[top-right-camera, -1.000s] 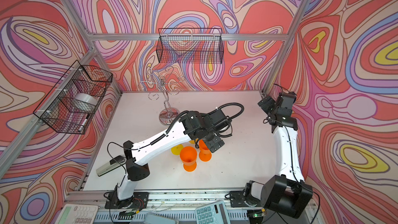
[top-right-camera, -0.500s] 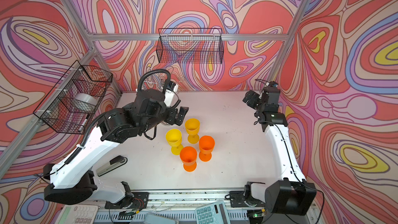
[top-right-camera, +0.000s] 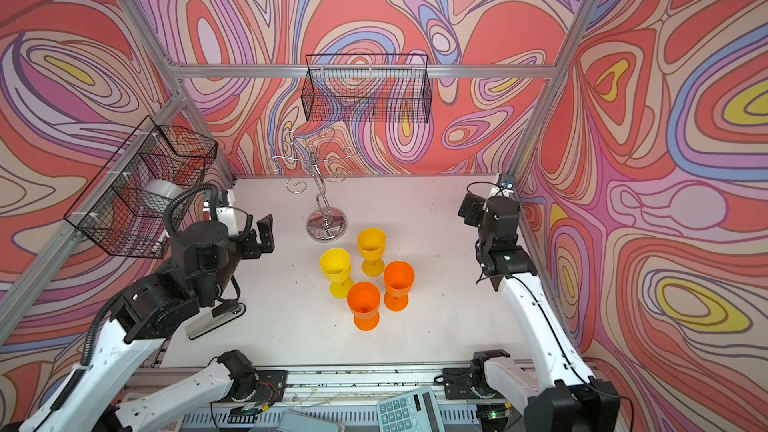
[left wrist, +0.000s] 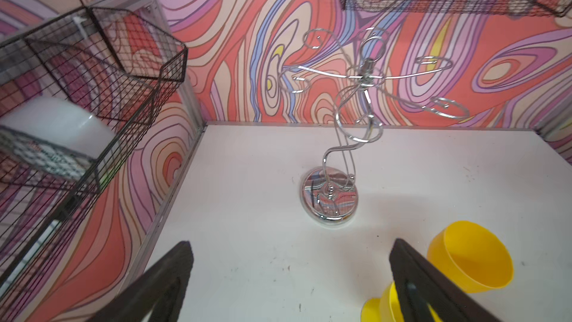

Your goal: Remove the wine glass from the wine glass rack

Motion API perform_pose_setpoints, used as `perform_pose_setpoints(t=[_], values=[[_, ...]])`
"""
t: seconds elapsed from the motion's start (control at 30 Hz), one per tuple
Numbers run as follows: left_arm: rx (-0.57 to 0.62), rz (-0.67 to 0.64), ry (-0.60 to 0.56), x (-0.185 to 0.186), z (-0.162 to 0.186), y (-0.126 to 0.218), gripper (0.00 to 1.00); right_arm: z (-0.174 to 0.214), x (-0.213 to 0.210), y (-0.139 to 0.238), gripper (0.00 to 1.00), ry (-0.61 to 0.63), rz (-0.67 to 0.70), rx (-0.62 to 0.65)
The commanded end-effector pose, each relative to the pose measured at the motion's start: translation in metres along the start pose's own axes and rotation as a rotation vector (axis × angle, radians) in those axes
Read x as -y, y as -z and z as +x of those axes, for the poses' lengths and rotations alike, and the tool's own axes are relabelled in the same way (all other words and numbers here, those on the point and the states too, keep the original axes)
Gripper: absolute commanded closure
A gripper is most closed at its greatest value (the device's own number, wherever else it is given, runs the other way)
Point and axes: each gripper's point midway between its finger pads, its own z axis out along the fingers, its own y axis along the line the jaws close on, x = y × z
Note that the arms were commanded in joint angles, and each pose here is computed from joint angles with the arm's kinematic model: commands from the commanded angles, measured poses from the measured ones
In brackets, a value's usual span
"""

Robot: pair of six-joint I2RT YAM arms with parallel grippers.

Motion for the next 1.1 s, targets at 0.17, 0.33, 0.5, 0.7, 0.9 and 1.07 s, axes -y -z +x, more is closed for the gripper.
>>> perform_pose_setpoints(t=[0.17, 0.33, 0.5, 0.7, 0.9, 1.07], values=[[0.056, -0.079, -0.039, -0.009, 0.037, -0.027, 0.00, 0.018, 0.010, 0.011, 0.05, 0.030, 0.026, 0.133], [0.088, -0.089, -0.069, -0.007, 0.056, -0.047, 0.00, 0.042, 0.011, 0.014, 0.05, 0.052, 0.005, 0.151], [0.048, -0.145, 0.153, -0.047, 0.081, -0.069, 0.00, 0.059, 0.013, 0.013, 0.06, 0.055, 0.005, 0.154], [0.073, -0.178, 0.225, -0.078, 0.104, -0.089, 0.00, 0.077, 0.011, 0.012, 0.06, 0.069, -0.024, 0.176], [0.068, -0.113, 0.119, -0.065, 0.131, -0.109, 0.00, 0.088, 0.009, 0.013, 0.06, 0.107, -0.052, 0.208], [0.035, -0.171, 0.063, -0.074, 0.159, -0.123, 0.00, 0.100, 0.011, 0.010, 0.06, 0.127, -0.049, 0.215]])
